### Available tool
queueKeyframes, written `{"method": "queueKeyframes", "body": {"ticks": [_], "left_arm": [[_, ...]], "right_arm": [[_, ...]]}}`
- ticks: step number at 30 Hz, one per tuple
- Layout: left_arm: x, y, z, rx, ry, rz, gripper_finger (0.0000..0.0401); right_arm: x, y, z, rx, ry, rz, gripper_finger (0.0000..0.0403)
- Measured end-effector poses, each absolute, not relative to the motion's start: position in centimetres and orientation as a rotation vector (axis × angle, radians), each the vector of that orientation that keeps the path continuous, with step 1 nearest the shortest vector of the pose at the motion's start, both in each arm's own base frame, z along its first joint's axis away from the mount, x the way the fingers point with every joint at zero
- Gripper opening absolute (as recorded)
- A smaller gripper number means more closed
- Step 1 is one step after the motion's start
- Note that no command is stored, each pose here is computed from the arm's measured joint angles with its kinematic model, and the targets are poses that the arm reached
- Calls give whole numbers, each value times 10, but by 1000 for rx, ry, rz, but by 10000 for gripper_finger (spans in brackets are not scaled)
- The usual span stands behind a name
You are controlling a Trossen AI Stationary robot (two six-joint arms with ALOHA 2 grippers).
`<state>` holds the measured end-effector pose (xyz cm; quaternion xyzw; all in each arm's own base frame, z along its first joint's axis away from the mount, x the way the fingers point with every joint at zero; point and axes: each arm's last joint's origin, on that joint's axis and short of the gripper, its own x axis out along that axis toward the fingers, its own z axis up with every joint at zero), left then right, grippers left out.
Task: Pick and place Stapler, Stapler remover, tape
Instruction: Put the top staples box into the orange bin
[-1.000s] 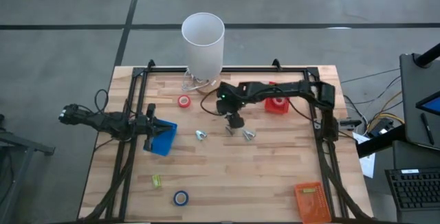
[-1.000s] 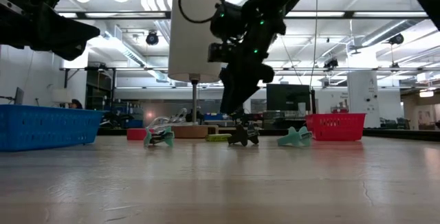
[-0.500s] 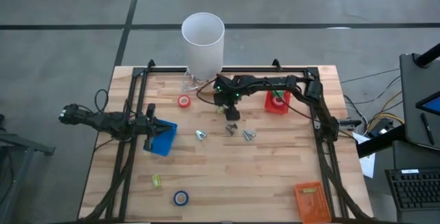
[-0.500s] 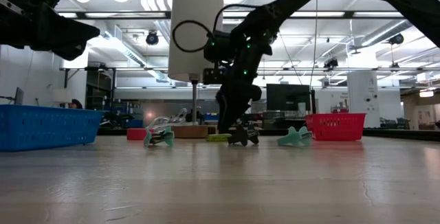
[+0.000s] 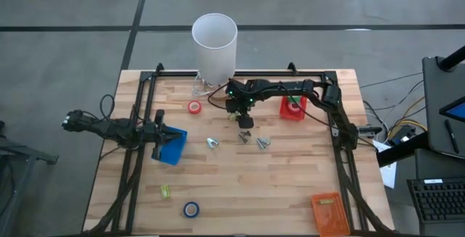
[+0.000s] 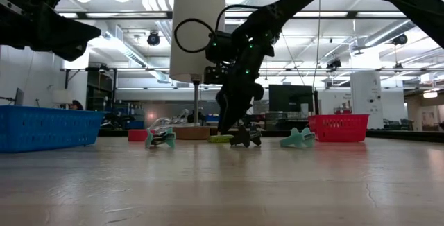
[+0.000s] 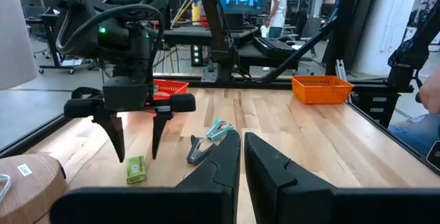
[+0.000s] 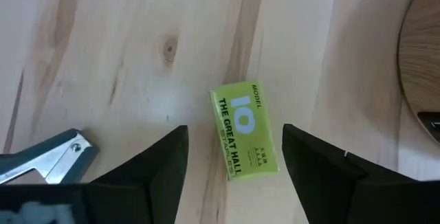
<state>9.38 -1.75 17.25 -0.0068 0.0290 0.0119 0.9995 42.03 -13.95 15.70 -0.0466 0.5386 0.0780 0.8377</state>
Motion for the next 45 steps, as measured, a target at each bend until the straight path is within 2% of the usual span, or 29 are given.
{"method": "queueKeyframes", "body": {"ticks": [37, 45], "left_arm": [[94, -18, 172, -13, 58, 24, 26], [94, -18, 172, -13, 58, 24, 26]], "right_arm": [[420, -139, 147, -132, 1108, 133, 226], [413, -137, 144, -78, 1192, 137, 226]]}}
